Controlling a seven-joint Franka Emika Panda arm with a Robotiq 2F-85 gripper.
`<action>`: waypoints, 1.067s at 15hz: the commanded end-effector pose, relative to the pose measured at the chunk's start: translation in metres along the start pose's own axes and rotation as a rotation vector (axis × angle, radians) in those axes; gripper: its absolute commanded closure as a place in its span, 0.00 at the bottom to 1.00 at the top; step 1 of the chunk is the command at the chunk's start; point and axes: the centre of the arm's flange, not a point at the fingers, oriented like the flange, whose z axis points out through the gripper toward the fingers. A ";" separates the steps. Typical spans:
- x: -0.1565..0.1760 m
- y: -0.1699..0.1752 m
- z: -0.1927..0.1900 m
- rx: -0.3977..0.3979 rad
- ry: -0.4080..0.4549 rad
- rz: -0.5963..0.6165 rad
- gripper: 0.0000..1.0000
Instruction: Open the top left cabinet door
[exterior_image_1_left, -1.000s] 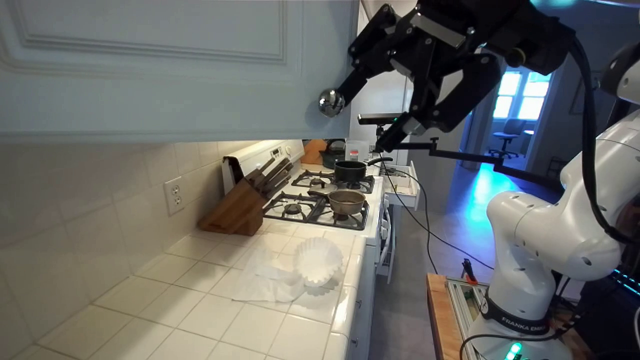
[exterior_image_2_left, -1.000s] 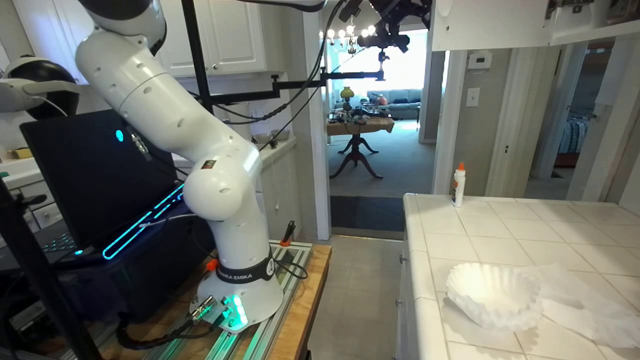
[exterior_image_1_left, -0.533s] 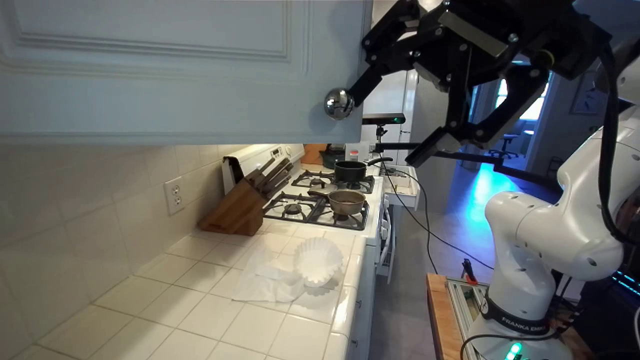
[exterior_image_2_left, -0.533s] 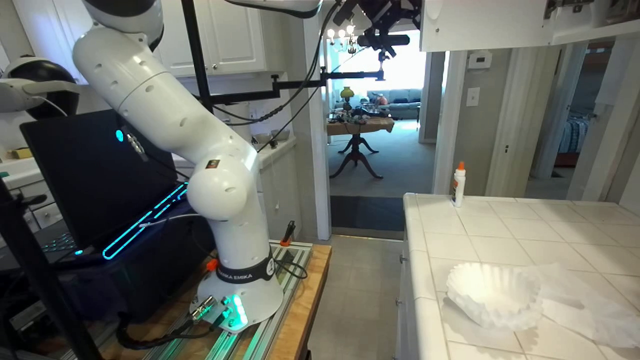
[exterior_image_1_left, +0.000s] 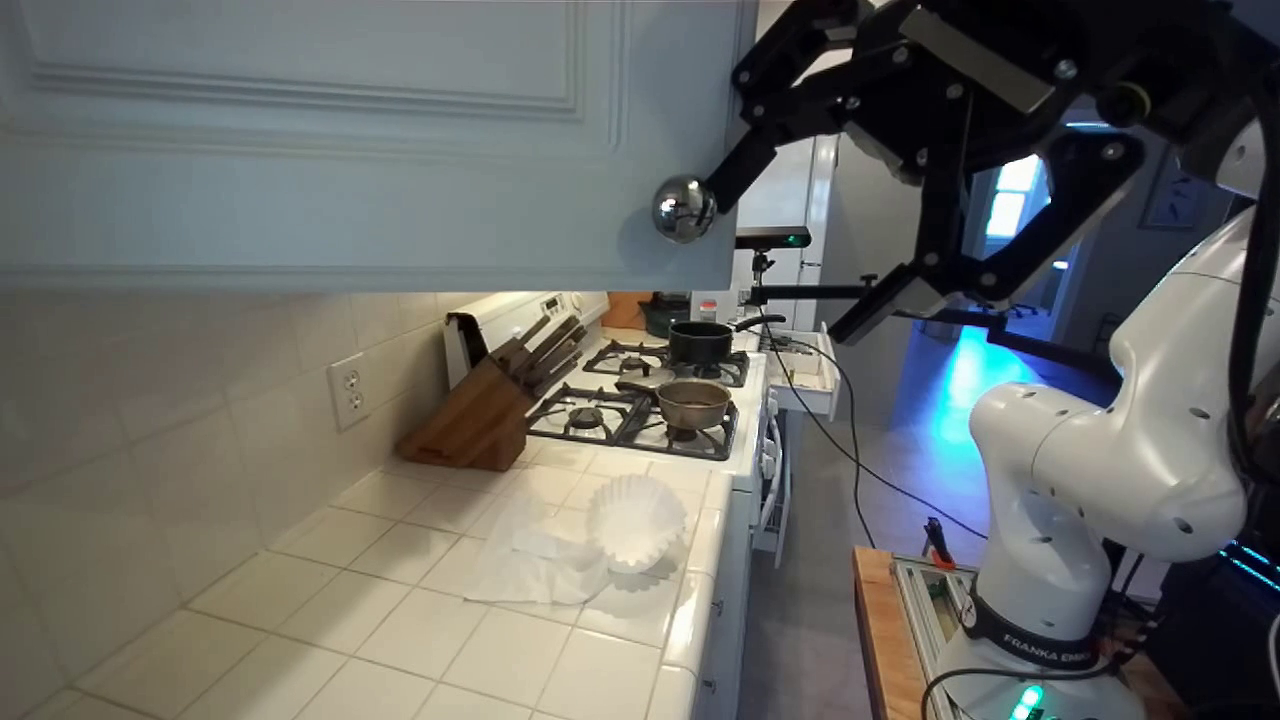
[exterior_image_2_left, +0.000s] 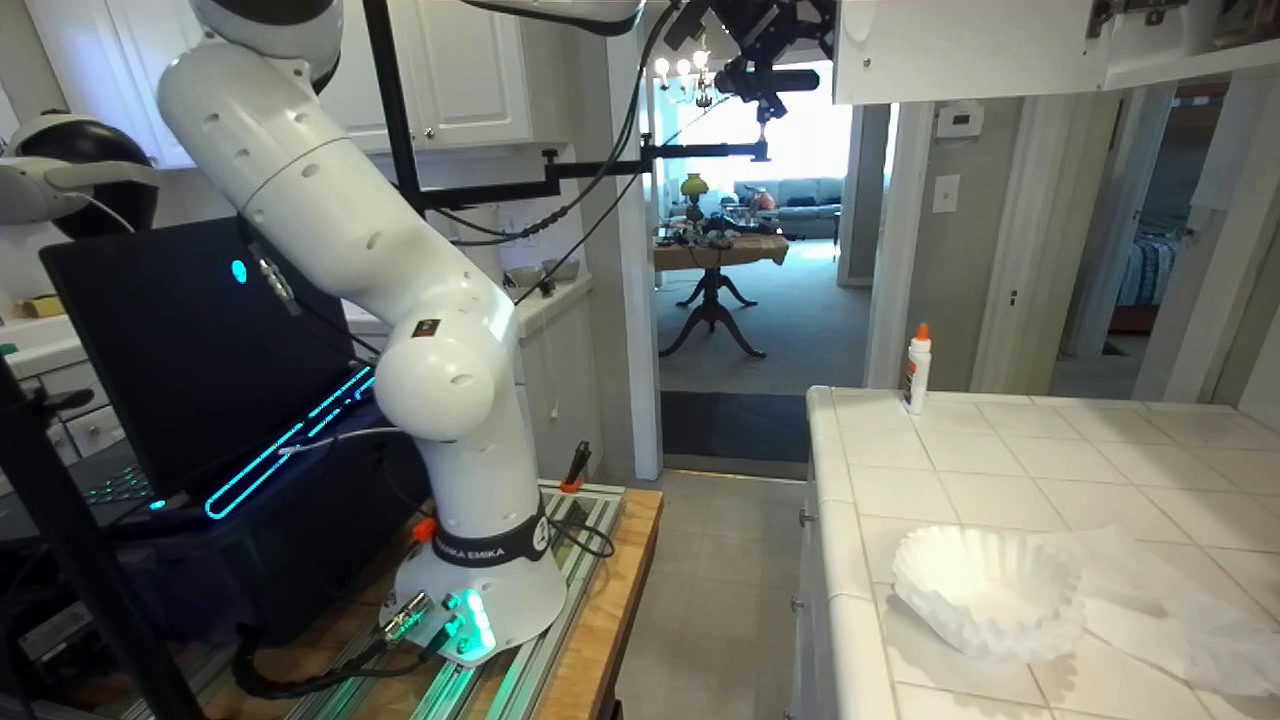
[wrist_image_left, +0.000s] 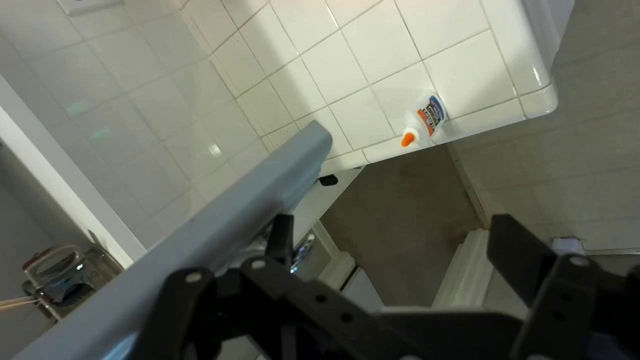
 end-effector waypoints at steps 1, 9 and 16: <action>0.038 0.019 -0.058 -0.115 0.096 0.012 0.00; 0.074 0.014 -0.085 -0.210 0.107 0.294 0.00; 0.098 -0.014 -0.164 -0.382 0.300 0.193 0.00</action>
